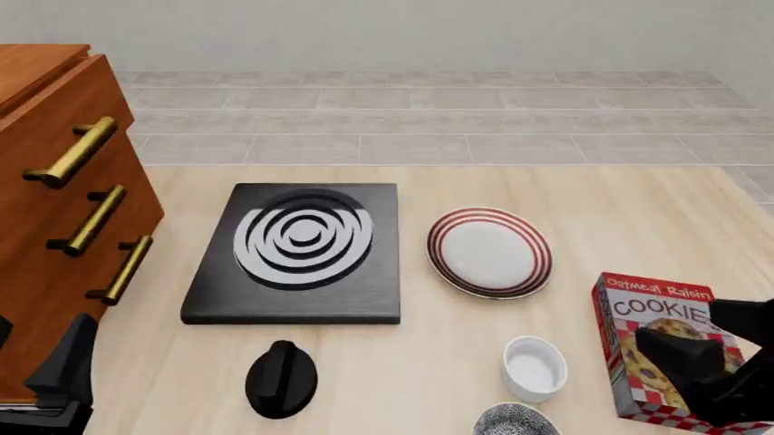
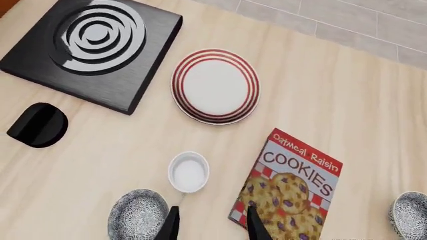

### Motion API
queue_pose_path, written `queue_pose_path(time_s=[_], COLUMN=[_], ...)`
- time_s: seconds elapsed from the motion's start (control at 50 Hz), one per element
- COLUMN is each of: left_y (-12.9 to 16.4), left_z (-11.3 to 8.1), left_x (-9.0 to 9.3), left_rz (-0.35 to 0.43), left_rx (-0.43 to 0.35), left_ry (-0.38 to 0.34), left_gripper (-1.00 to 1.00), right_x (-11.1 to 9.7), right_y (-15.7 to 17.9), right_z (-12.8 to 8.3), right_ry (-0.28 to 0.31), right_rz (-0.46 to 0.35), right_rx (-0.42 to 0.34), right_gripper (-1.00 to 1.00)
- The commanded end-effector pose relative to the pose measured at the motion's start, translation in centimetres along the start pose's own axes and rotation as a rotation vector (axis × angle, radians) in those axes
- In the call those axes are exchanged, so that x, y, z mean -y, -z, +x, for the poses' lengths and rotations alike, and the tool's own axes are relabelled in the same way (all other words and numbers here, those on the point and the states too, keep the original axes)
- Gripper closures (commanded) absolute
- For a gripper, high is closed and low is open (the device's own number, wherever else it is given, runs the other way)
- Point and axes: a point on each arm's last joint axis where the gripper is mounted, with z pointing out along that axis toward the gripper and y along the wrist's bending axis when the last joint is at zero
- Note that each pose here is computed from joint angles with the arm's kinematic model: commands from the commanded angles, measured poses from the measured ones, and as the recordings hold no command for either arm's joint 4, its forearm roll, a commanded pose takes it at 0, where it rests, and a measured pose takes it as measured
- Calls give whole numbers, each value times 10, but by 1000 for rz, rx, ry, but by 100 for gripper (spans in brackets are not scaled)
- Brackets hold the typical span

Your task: Pick the akita bowl next to the ramekin and place it on the plate.

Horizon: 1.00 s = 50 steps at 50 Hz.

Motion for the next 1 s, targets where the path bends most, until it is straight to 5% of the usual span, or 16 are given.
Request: queue_pose_path(time_s=[0.02,1.0], left_y=[0,0], left_z=[0,0], left_x=[0,0], left_rz=[0,0], left_rx=[0,0], left_ry=[0,0], left_gripper=[-100,-100], right_x=[-4,-21], right_y=[-9,-36], right_z=[6,32], right_ry=[1,-5], right_rz=[-40,-160], right_rx=[-55,-138], right_gripper=[-100,-100])
